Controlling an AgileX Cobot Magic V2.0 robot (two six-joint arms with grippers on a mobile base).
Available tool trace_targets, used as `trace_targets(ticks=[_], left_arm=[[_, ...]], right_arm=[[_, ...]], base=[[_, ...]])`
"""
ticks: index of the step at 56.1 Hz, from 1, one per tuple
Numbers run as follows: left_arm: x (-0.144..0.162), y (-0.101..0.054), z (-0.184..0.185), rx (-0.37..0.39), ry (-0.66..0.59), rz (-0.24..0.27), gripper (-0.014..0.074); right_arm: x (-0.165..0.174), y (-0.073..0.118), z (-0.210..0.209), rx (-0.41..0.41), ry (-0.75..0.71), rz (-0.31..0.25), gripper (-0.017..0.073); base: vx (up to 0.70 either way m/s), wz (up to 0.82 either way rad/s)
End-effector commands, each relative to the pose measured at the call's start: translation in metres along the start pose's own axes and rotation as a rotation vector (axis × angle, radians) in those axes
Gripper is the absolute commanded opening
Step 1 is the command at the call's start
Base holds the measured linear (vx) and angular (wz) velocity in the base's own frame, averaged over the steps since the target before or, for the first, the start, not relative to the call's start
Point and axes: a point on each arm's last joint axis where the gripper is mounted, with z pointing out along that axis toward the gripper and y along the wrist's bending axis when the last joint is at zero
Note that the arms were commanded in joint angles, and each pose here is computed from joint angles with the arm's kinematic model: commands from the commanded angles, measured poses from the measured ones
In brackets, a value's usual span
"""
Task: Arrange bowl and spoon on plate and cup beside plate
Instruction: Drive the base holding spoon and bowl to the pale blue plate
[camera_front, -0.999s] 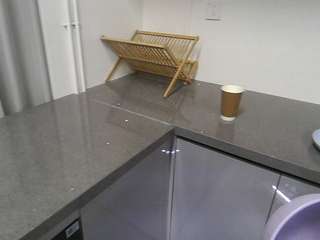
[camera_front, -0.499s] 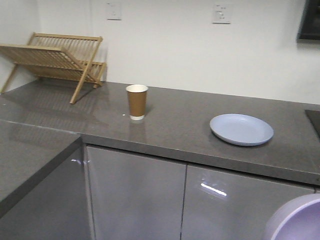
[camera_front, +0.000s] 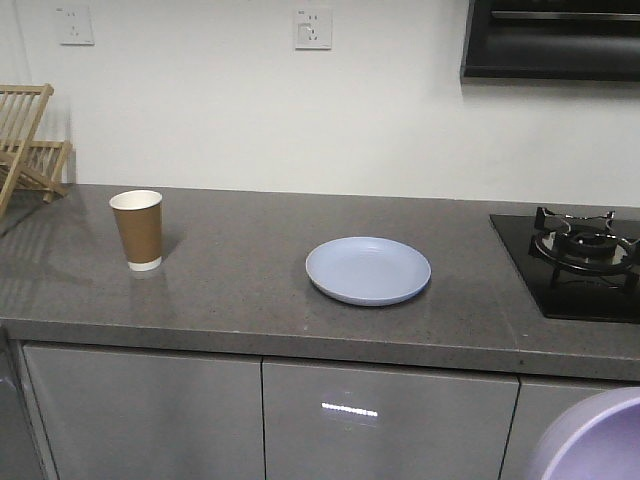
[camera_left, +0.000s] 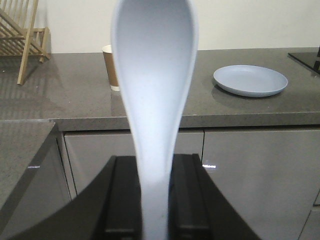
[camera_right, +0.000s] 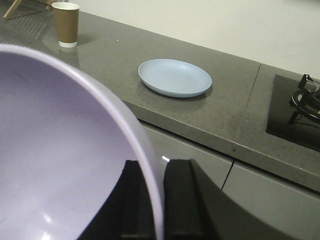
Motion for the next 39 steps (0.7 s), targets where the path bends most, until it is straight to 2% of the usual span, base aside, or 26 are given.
trace_targets(ticks=[1, 39], left_arm=[[-0.0138, -0.0003, -0.0015, 0.005, -0.096, -0.017, 0.0000], [-0.0138, -0.0003, -0.0013, 0.005, -0.095, -0.017, 0.0000]], right_arm=[[-0.0157, -0.0032, -0.0033, 0.028, -0.109, 0.000, -0.0009], [-0.0157, -0.0032, -0.0033, 0.028, -0.109, 0.000, -0.0009]], base=[[0.20, -0.16], [0.29, 0.07]])
